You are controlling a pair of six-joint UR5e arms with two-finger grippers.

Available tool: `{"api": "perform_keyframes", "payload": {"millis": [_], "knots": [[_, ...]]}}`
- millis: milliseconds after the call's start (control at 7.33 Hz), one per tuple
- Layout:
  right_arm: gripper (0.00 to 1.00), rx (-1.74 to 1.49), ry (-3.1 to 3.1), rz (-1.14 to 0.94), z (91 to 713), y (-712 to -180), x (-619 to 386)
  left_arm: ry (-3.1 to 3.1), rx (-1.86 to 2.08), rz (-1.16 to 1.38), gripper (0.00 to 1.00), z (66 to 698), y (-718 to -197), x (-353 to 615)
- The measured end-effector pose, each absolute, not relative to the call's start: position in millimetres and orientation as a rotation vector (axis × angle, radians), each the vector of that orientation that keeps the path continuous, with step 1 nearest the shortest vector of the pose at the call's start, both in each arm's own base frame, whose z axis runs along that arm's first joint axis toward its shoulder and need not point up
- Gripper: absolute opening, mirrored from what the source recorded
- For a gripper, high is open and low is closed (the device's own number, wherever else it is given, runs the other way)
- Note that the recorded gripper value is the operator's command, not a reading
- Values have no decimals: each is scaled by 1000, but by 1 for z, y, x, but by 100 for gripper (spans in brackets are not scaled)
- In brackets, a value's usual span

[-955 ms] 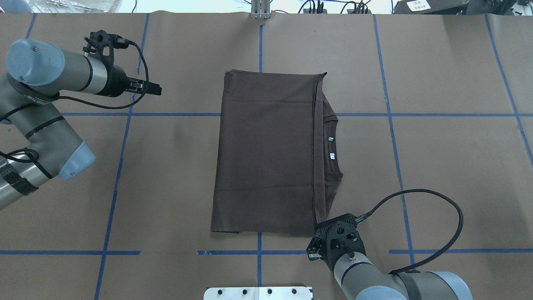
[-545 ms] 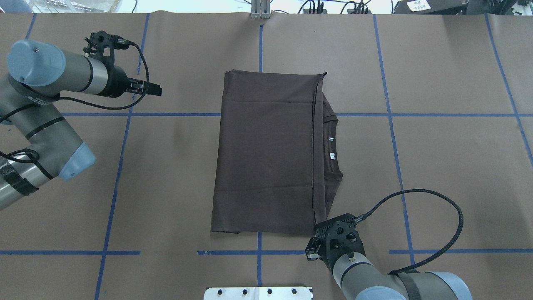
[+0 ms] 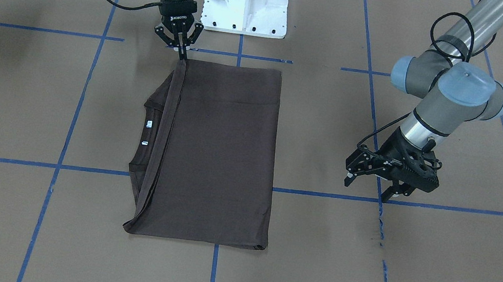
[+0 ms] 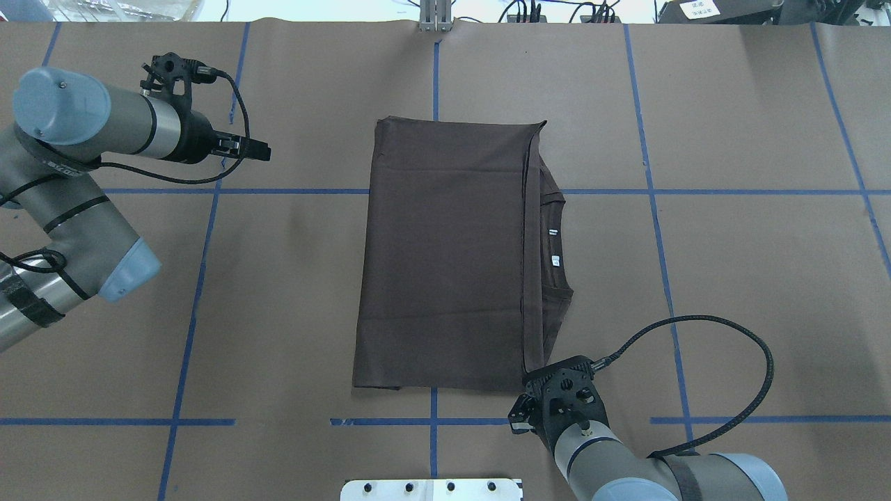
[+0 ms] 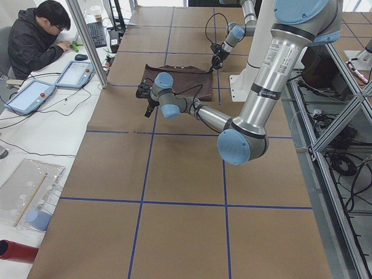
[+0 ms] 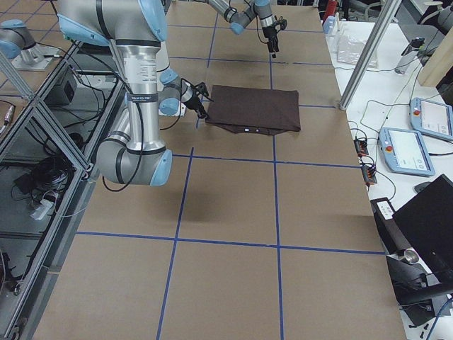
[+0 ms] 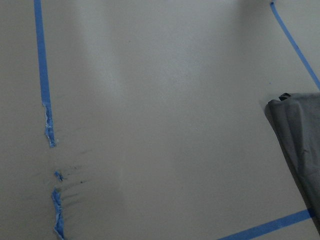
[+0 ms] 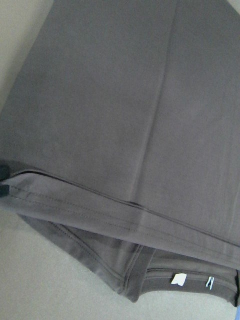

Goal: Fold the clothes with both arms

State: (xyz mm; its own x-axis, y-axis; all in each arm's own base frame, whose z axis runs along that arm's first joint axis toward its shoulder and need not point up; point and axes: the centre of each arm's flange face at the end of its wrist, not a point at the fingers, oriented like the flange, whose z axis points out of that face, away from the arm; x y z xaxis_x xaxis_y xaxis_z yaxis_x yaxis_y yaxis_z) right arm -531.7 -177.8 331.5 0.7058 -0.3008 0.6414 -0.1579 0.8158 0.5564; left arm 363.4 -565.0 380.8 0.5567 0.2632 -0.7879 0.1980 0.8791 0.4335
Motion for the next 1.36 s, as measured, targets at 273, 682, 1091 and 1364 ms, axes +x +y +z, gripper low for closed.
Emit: {"api": "perform_keyframes", "payload": {"millis": [273,682,1091,1364], "knots": [[0,629,-799,-82,330,-178,-531,991,514,43,100,382,-564,366],[0,613,-804,-24,336,-182,-527,991,512,46,100,382,-563,368],[0,538,-805,149,371,-179,-494,991,510,50,100,383,-561,372],[100,510,-808,203,385,-167,-487,990,509,52,100,383,-560,373]]}}
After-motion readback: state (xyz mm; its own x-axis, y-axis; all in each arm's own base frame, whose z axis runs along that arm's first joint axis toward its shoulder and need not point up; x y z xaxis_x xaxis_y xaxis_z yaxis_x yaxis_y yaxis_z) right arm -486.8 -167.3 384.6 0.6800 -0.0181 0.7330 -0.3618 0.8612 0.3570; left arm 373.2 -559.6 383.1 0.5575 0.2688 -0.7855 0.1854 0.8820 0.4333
